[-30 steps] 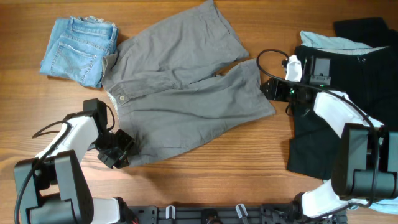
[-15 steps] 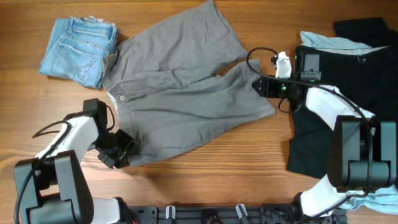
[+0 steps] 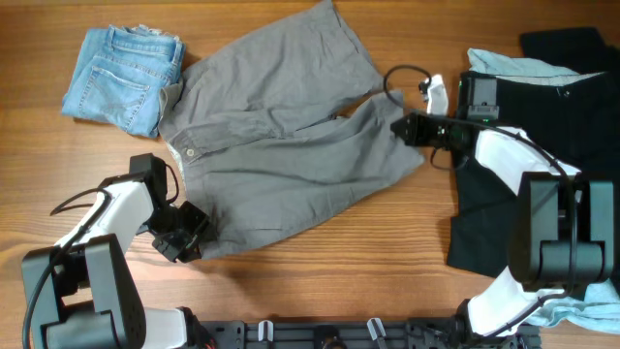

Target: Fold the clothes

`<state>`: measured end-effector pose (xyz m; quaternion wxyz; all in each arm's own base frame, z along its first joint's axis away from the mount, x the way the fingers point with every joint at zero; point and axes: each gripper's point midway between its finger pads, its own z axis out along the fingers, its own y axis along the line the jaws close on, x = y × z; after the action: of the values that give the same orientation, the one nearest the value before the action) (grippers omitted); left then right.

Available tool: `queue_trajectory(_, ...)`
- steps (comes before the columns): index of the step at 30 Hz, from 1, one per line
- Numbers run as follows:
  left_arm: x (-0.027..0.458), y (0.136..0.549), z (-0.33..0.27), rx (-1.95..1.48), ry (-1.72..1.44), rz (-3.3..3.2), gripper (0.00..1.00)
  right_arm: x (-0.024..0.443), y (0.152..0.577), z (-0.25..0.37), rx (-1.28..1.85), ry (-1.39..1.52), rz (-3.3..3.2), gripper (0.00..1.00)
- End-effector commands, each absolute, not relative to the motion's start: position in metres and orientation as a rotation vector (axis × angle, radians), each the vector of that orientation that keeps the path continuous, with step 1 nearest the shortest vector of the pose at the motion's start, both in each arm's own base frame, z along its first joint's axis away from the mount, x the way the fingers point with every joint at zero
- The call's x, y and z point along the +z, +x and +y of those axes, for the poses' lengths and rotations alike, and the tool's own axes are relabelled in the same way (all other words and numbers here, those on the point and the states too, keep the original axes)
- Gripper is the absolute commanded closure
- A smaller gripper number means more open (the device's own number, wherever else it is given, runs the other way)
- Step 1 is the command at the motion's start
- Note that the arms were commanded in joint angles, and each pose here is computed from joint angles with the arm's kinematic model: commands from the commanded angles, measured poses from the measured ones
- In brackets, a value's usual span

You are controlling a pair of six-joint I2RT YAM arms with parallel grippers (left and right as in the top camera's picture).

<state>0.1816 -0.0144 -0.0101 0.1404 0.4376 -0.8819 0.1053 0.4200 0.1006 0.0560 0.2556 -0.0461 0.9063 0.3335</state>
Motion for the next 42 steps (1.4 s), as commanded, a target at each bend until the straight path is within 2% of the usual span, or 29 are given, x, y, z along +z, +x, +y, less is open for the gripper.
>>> queue_trajectory(1, -0.035, 0.17, -0.008, 0.215, 1.255, -2.547, 0.57, 0.085, 0.447, 0.107, 0.975, -0.083, 2.349, 0.96)
queue_trajectory(4, -0.035, 0.17, -0.009, 0.215, 1.255, -2.546, 0.57, 0.074, 0.458, 0.088, 0.823, 0.035, 2.388, 0.96)
queue_trajectory(5, -0.035, 0.17, -0.009, 0.215, 1.255, -2.546, 0.57, 0.073, 0.458, 0.085, 0.805, 0.043, 2.391, 0.85)
queue_trajectory(6, -0.035, 0.17, -0.009, 0.215, 1.255, -2.546, 0.57, 0.071, 0.459, 0.084, 0.792, 0.045, 2.393, 0.34)
queue_trajectory(7, -0.035, 0.17, -0.009, 0.215, 1.255, -2.547, 0.57, 0.071, 0.459, 0.084, 0.789, 0.042, 2.395, 0.25)
queue_trajectory(9, -0.035, 0.17, -0.009, 0.215, 1.255, -2.546, 0.57, 0.063, 0.451, 0.08, 0.75, -0.002, 2.436, 0.25)
queue_trajectory(11, -0.035, 0.17, -0.009, 0.215, 1.255, -2.546, 0.57, 0.038, 0.428, 0.063, 0.615, -0.017, 2.581, 0.29)
queue_trajectory(13, -0.035, 0.17, -0.009, 0.215, 1.255, -2.546, 0.57, 0.025, 0.413, 0.047, 0.528, -0.022, 2.665, 0.41)
queue_trajectory(18, -0.035, 0.171, -0.009, 0.223, 1.244, -2.55, 0.6, 0.032, 0.416, 0.047, 0.615, -0.008, 2.626, 0.39)
queue_trajectory(19, -0.034, 0.171, -0.012, 0.247, 1.24, -2.545, 0.62, 0.032, 0.416, 0.048, 0.624, -0.01, 2.625, 0.63)
queue_trajectory(20, -0.033, 0.171, -0.014, 0.262, 1.239, -2.537, 0.64, 0.037, 0.416, 0.055, 0.687, -0.029, 2.604, 0.74)
queue_trajectory(21, -0.032, 0.172, -0.018, 0.299, 1.23, -2.532, 0.7, 0.043, 0.418, 0.066, 0.762, -0.061, 2.567, 0.8)
queue_trajectory(23, -0.024, 0.18, -0.029, 0.414, 1.175, -2.55, 0.68, 0.048, 0.421, 0.081, 0.814, -0.117, 2.528, 0.83)
queue_trajectory(27, 0.015, 0.215, -0.044, 0.697, 0.961, -2.734, 0.49, 0.044, 0.426, 0.09, 0.816, -0.143, 2.514, 0.96)
queue_trajectory(28, 0.028, 0.224, -0.042, 0.724, 0.944, -2.797, 0.46, 0.047, 0.43, 0.09, 0.812, -0.135, 2.495, 0.96)
queue_trajectory(29, 0.04, 0.231, -0.041, 0.747, 0.94, -2.851, 0.38, 0.044, 0.433, 0.084, 0.762, -0.108, 2.508, 0.9)
queue_trajectory(30, 0.048, 0.235, -0.04, 0.766, 0.937, -2.893, 0.27, 0.037, 0.432, 0.073, 0.687, -0.068, 2.545, 0.51)
queue_trajectory(31, 0.059, 0.238, -0.04, 0.788, 0.932, -2.94, 0.18, 0.03, 0.429, 0.067, 0.627, -0.064, 2.579, 0.26)
queue_trajectory(32, 0.063, 0.239, -0.04, 0.798, 0.93, -2.96, 0.15, 0.028, 0.424, 0.067, 0.622, -0.086, 2.595, 0.25)
queue_trajectory(34, 0.069, 0.239, -0.04, 0.809, 0.927, -2.983, 0.15, 0.022, 0.414, 0.068, 0.635, -0.074, 2.647, 0.34)
queue_trajectory(35, 0.069, 0.24, -0.039, 0.809, 0.927, -2.984, 0.15, 0.021, 0.409, 0.07, 0.654, -0.073, 2.663, 0.43)
queue_trajectory(36, 0.069, 0.24, -0.039, 0.809, 0.927, -2.985, 0.15, 0.024, 0.407, 0.078, 0.715, -0.091, 2.648, 0.67)
queue_trajectory(37, 0.069, 0.24, -0.039, 0.81, 0.926, -2.987, 0.15, 0.03, 0.409, 0.086, 0.779, -0.114, 2.614, 0.85)
queue_trajectory(38, 0.069, 0.242, -0.039, 0.813, 0.925, -2.993, 0.15, 0.04, 0.414, 0.095, 0.86, -0.14, 2.557, 0.94)
queue_trajectory(42, 0.07, 0.248, -0.038, 0.826, 0.922, -3.019, 0.18, 0.074, 0.455, 0.101, 0.941, -0.019, 2.359, 0.96)
